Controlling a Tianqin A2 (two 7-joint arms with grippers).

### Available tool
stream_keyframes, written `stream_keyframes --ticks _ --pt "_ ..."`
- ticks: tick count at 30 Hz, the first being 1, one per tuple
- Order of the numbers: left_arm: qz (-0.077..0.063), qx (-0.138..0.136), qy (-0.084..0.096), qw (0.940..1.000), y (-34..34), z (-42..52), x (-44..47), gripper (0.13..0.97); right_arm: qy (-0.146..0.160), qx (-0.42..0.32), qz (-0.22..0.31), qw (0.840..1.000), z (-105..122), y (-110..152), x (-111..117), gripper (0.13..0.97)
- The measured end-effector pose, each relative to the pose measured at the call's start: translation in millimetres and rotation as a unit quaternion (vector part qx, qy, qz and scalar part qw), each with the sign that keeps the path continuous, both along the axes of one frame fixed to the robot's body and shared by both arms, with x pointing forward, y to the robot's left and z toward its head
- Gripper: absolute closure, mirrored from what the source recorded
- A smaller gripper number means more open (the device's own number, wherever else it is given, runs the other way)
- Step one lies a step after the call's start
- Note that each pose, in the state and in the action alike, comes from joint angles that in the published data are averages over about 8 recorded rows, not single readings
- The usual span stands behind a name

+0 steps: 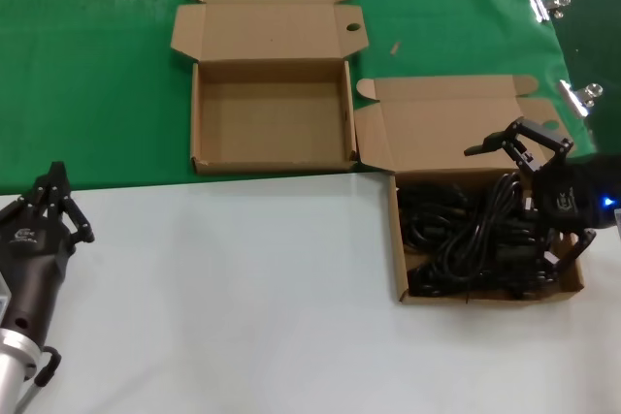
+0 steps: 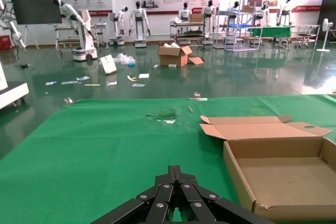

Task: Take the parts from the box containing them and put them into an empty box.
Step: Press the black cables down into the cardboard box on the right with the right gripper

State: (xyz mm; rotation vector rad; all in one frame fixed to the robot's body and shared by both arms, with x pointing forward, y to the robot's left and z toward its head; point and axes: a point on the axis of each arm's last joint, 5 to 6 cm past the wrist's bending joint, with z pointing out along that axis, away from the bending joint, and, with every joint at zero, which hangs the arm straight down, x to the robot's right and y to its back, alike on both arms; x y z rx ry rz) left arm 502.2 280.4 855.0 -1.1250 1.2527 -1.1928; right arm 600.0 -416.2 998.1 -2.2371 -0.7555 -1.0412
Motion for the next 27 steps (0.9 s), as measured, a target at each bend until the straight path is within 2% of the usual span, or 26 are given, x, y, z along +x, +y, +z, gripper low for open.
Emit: stream_keyframes --ticks 12,19,27 --pt "0.0 0.0 0.0 1.0 0.0 0.0 0.0 0.957 -0.009 -0.117 0.043 0.992 -5.5 -15.6 47.2 0.13" --pt "0.0 0.0 0.0 1.0 0.0 0.0 0.0 0.957 -0.027 -0.152 0.062 0.986 -8.9 -16.2 73.1 0.13" --pt "0.0 0.0 0.0 1.0 0.0 0.0 0.0 0.957 -0.038 -0.178 0.086 0.979 -6.7 -8.5 90.0 0.13"
